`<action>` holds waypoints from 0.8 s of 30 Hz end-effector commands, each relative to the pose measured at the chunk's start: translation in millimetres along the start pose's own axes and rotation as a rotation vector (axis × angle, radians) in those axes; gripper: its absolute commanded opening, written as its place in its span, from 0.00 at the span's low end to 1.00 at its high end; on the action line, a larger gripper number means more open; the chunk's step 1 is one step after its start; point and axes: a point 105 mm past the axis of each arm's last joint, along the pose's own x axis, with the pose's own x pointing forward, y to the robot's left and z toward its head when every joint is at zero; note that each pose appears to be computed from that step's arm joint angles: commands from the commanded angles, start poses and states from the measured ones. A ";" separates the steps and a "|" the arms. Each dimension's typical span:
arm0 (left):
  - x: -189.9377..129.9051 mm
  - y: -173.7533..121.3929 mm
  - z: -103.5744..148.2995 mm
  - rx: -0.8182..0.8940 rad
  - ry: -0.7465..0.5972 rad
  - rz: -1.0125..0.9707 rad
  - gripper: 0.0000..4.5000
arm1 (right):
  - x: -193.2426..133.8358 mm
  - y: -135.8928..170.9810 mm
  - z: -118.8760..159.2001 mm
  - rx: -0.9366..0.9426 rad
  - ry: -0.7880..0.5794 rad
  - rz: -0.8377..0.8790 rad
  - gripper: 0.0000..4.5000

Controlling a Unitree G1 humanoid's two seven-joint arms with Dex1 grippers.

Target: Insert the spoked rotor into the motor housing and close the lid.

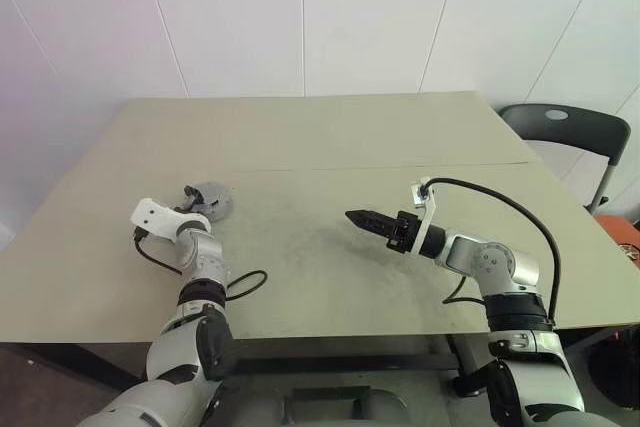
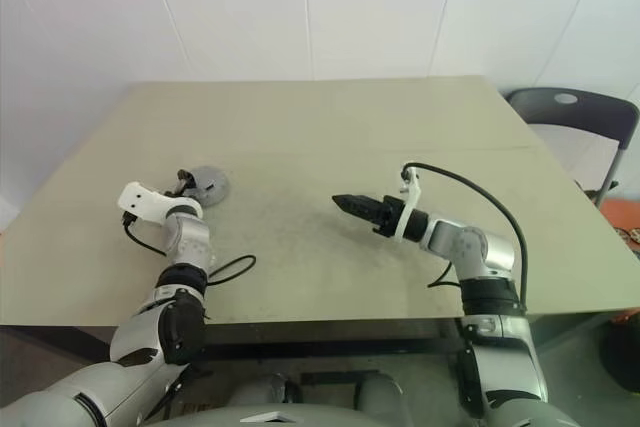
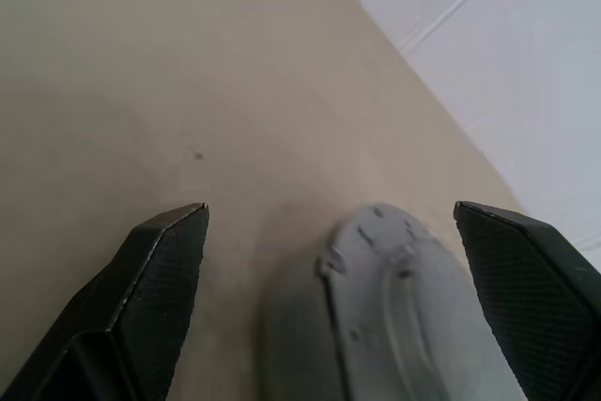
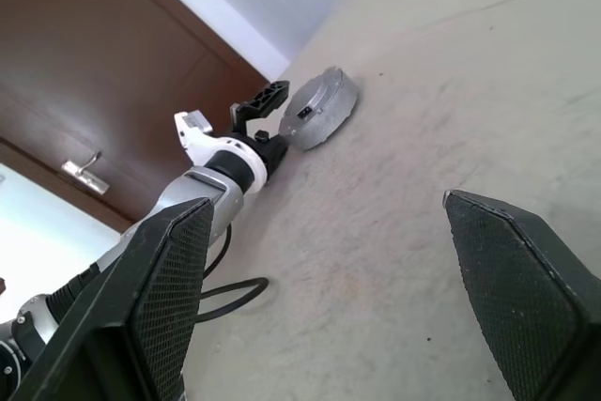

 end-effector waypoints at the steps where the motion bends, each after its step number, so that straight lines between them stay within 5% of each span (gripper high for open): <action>1: 1.8 -0.6 17.5 0.071 -0.076 -0.038 0.99 | 2.4 5.4 2.6 -0.045 0.006 0.018 0.91; 14: -44.9 -58.4 26.5 0.280 -0.073 -0.704 0.99 | 13.9 -16.9 3.8 -0.453 0.048 -0.207 0.91; 16: -53.5 -57.7 25.6 0.305 -0.043 -0.775 1.00 | 15.1 -18.8 15.5 -0.493 0.002 -0.245 0.99; 24: -93.0 -72.9 18.8 0.465 0.075 -1.167 1.00 | 9.9 -10.1 48.5 -0.596 -0.139 -0.250 1.00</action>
